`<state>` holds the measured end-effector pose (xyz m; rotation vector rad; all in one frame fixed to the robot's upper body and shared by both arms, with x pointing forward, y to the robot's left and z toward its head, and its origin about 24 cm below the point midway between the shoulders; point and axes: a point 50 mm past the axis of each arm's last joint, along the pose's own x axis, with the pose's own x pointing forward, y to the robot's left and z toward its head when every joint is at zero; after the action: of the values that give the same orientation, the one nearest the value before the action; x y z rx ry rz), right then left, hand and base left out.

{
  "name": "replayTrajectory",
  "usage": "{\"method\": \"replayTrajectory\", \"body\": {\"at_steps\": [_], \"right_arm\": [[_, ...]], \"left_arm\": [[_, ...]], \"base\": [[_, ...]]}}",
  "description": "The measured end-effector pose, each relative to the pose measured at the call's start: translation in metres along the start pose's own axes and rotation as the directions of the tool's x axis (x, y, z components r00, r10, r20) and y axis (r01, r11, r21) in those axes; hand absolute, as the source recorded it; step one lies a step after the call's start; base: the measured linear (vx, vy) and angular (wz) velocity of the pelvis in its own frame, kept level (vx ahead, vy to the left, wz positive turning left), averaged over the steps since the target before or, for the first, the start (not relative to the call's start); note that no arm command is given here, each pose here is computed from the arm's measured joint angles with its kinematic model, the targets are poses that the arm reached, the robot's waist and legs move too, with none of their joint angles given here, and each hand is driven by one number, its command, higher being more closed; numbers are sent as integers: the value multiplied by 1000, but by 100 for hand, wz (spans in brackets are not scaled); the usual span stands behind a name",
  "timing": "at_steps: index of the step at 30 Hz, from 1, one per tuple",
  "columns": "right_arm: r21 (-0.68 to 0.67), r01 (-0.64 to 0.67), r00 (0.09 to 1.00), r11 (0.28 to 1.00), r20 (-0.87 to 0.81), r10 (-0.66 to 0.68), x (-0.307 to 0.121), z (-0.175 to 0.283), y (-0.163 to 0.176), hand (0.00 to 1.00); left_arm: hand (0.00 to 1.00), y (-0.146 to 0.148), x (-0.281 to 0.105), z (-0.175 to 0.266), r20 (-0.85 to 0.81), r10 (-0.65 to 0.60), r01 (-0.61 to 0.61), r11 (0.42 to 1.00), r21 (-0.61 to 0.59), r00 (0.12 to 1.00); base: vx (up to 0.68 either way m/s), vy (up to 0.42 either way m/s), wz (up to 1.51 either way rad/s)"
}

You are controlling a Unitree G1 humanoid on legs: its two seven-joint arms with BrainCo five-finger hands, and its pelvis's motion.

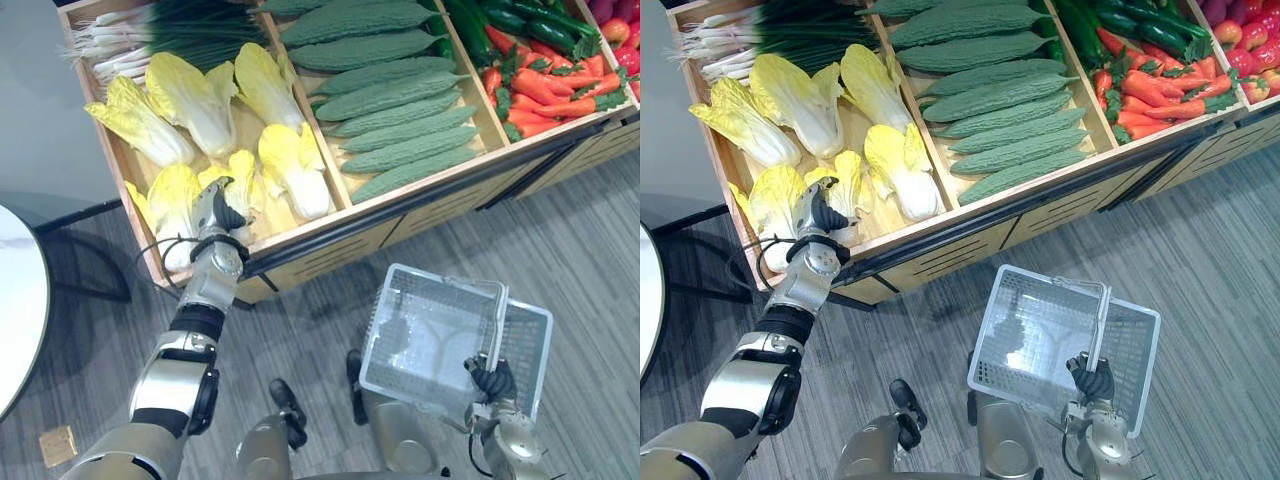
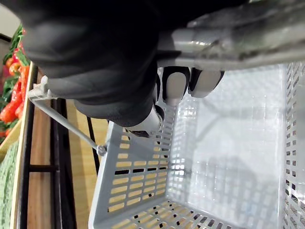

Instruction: Pick vegetable in the basket

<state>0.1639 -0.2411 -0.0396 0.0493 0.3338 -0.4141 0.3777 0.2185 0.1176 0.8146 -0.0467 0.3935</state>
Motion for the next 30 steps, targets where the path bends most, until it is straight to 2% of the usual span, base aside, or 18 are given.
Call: {"method": "replayTrajectory", "body": {"at_steps": [7,20,25,30], "right_arm": [[7,32,998,999,49,-32,0,11,-8,100],[-26,80,997,996,-11,-80,0,-3,-19,100],[-35,110,993,993,-34,-112,-4,-9,-28,100],[-35,153,988,988,-24,-154,-5,-7,-38,100]], "left_arm": [[100,3,-9,2,37,24,-22,998,-61,999],[100,23,-58,-9,74,209,-192,963,-191,975],[100,39,-71,-5,82,312,-284,925,-252,946],[100,41,-102,7,94,374,-301,851,-430,923]], "base": [[23,-14,2],[-9,-4,2],[-7,-12,3],[11,-26,2]]}}
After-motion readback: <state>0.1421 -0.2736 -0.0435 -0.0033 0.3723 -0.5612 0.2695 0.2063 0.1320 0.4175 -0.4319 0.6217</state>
